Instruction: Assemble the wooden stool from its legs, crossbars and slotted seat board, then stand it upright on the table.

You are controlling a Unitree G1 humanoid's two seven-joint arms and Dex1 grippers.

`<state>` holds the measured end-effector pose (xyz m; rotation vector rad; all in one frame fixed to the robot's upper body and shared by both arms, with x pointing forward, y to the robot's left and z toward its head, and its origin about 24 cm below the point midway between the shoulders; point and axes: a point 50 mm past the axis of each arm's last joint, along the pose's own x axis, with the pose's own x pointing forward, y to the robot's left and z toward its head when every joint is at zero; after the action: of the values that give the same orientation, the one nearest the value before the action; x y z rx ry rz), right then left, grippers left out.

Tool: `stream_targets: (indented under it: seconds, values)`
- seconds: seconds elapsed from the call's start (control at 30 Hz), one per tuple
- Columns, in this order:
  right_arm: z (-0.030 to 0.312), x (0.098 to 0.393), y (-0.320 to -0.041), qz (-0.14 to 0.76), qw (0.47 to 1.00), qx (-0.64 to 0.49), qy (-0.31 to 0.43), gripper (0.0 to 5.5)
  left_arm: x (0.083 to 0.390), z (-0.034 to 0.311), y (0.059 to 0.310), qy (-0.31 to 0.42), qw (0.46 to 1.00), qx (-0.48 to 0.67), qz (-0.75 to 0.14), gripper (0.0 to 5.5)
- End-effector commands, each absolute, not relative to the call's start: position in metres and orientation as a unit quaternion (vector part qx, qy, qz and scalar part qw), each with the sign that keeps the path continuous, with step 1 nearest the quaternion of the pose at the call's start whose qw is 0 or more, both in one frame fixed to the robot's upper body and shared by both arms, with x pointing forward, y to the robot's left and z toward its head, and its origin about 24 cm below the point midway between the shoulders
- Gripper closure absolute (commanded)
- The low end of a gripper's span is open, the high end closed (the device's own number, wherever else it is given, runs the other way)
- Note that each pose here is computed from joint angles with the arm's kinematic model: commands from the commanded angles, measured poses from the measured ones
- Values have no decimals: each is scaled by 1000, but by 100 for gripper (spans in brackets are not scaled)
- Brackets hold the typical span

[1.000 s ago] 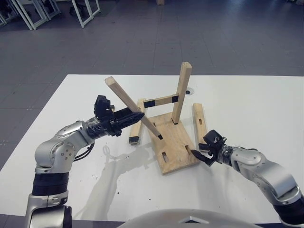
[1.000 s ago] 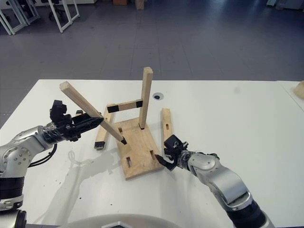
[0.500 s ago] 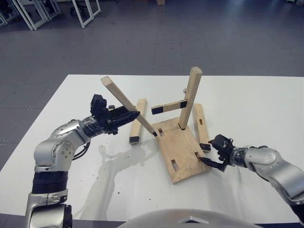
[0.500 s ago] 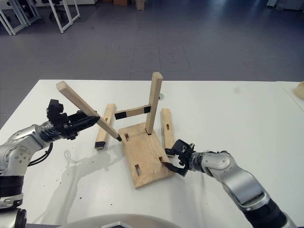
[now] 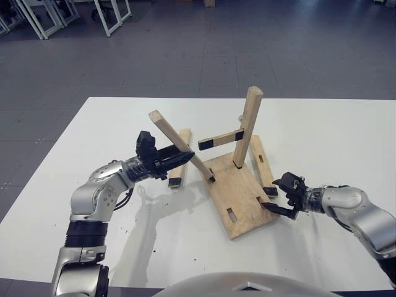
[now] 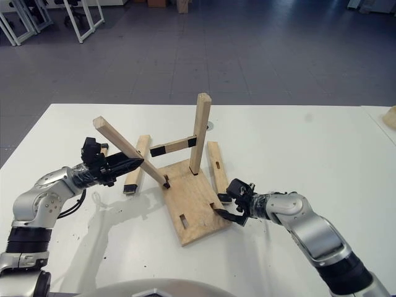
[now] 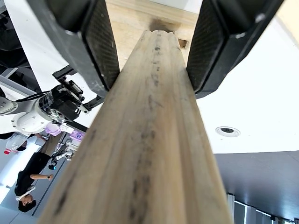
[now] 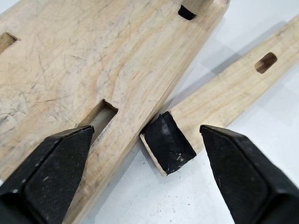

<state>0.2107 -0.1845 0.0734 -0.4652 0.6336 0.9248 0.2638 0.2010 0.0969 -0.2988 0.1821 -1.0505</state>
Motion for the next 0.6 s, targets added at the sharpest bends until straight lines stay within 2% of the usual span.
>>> stream_targets:
  seconds: [0.03,0.6]
  values:
    - [72,215,-191,421,819,-237,309,132,272,93,200,87,851,-134,-501,342]
    - [74,217,-187,423,822,-234,299,132,290,94,209,120,832,-67,-538,342]
